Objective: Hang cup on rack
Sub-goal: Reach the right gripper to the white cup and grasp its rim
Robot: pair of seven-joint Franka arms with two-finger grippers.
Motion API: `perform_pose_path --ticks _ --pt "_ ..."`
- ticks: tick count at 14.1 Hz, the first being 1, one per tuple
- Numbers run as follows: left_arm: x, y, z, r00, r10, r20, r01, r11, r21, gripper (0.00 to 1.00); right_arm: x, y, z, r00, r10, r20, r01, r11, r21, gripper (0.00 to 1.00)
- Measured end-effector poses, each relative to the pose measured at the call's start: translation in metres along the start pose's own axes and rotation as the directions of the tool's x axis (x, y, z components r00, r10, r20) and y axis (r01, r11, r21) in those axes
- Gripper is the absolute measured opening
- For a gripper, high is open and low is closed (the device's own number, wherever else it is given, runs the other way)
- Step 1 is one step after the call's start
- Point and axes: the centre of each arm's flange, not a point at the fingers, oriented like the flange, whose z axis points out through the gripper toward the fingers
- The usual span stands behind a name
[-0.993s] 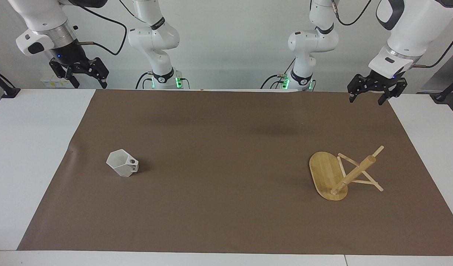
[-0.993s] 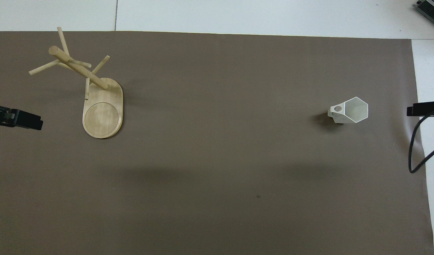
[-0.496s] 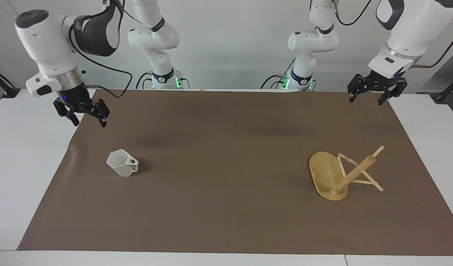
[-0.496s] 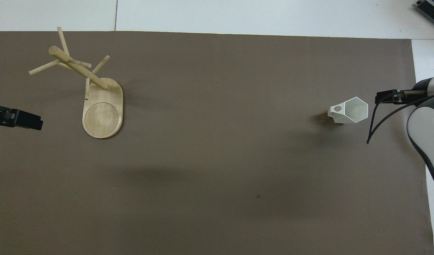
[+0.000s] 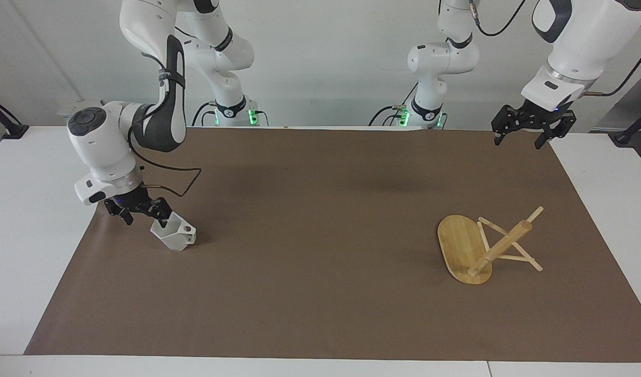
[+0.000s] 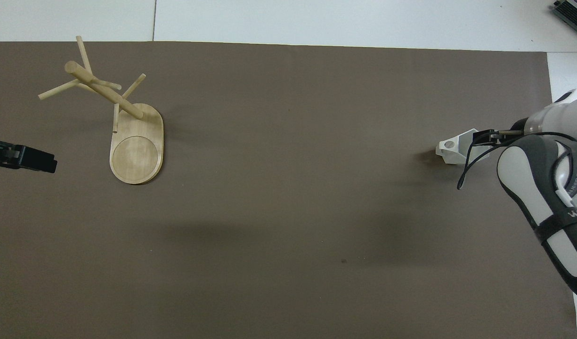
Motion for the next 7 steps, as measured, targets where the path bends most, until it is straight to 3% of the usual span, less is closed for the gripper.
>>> perform_pose_path --ticks 7 --pt "0.0000 0.0000 0.0000 1.000 0.000 0.000 0.000 1.000 0.000 1.00 -0.0084 -0.0003 0.0113 1.000 0.001 0.025 -0.001 1.000 0.003 1.00"
